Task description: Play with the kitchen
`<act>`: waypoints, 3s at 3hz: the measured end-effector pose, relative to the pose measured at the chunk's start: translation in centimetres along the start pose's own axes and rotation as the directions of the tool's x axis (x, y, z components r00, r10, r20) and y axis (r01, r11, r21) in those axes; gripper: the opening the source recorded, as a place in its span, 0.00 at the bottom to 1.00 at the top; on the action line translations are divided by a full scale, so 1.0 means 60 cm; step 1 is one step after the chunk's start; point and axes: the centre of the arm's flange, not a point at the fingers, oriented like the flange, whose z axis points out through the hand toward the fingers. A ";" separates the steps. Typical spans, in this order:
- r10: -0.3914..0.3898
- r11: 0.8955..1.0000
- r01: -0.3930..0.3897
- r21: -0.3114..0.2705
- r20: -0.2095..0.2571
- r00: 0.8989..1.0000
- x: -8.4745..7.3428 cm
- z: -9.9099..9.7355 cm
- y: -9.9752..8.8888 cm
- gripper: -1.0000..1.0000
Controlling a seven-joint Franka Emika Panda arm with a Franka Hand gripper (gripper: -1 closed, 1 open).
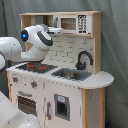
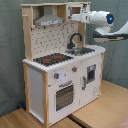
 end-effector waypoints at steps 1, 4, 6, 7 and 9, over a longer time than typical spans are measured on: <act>-0.016 1.000 0.016 -0.008 0.018 1.000 -0.004 0.021 0.012 1.00; -0.071 0.997 0.070 0.023 0.042 0.997 0.017 0.086 0.029 1.00; -0.066 0.998 0.065 0.022 0.039 0.997 0.019 0.089 0.028 0.00; 0.009 1.000 -0.009 0.006 0.014 1.000 0.015 0.067 0.025 0.00; 0.039 0.999 -0.040 -0.031 -0.012 0.999 0.004 0.020 0.015 0.00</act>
